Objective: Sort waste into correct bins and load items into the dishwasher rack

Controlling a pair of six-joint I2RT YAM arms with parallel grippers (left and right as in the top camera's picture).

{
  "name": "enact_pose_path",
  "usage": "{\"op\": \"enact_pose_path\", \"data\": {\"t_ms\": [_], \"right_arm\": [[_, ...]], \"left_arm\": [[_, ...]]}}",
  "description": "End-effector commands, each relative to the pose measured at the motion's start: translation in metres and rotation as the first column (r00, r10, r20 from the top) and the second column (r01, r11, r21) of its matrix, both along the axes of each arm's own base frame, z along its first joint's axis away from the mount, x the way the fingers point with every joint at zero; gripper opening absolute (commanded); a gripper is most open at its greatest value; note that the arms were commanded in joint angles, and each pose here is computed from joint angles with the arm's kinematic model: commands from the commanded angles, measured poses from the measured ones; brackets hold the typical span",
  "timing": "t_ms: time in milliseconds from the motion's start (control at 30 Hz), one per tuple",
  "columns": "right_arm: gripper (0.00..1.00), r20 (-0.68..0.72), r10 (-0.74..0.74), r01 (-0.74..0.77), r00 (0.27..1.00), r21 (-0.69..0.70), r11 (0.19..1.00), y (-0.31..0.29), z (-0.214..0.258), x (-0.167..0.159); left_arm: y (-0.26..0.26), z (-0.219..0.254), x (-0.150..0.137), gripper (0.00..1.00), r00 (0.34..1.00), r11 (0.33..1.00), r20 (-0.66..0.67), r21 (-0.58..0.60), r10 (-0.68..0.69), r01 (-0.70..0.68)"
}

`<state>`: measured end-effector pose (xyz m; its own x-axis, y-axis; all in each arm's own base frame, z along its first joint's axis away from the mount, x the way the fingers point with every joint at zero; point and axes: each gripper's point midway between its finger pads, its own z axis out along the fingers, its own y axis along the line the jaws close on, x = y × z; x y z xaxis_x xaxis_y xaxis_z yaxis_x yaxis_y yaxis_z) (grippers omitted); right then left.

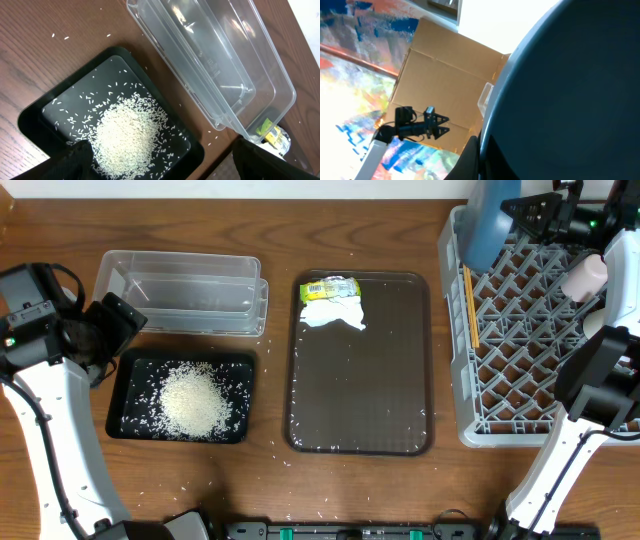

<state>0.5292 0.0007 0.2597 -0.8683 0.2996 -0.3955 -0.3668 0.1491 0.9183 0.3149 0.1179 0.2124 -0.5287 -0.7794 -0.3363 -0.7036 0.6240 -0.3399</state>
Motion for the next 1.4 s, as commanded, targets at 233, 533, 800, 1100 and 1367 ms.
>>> {"op": "enact_pose_path", "data": {"t_ms": [233, 533, 800, 1100, 1367], "right_arm": [[0.25, -0.182, -0.268, 0.192, 0.946, -0.352, 0.916, -0.032, -0.043, 0.009], [0.7, -0.076, -0.538, 0.391, 0.839, -0.604, 0.695, -0.087, 0.008, -0.017], [0.73, 0.051, -0.68, 0.507, 0.732, -0.708, 0.492, -0.121, 0.048, -0.044], [0.73, 0.073, -0.675, 0.485, 0.734, -0.751, 0.447, -0.105, 0.046, -0.042], [0.77, 0.059, -0.522, 0.39, 0.851, -0.736, 0.554, -0.017, 0.045, -0.031]], "left_arm": [[0.002, 0.001, 0.001, 0.92, 1.0, 1.0, 0.0, -0.002, 0.006, -0.006], [0.002, 0.0, 0.001, 0.92, 1.0, 1.0, -0.001, -0.002, 0.006, -0.006], [0.002, 0.0, 0.001, 0.92, 1.0, 1.0, -0.001, -0.002, 0.006, -0.006], [0.002, 0.0, 0.001, 0.92, 1.0, 1.0, -0.001, -0.002, 0.006, -0.006], [0.002, 0.0, 0.001, 0.92, 1.0, 1.0, -0.001, -0.002, 0.006, -0.006]]}}
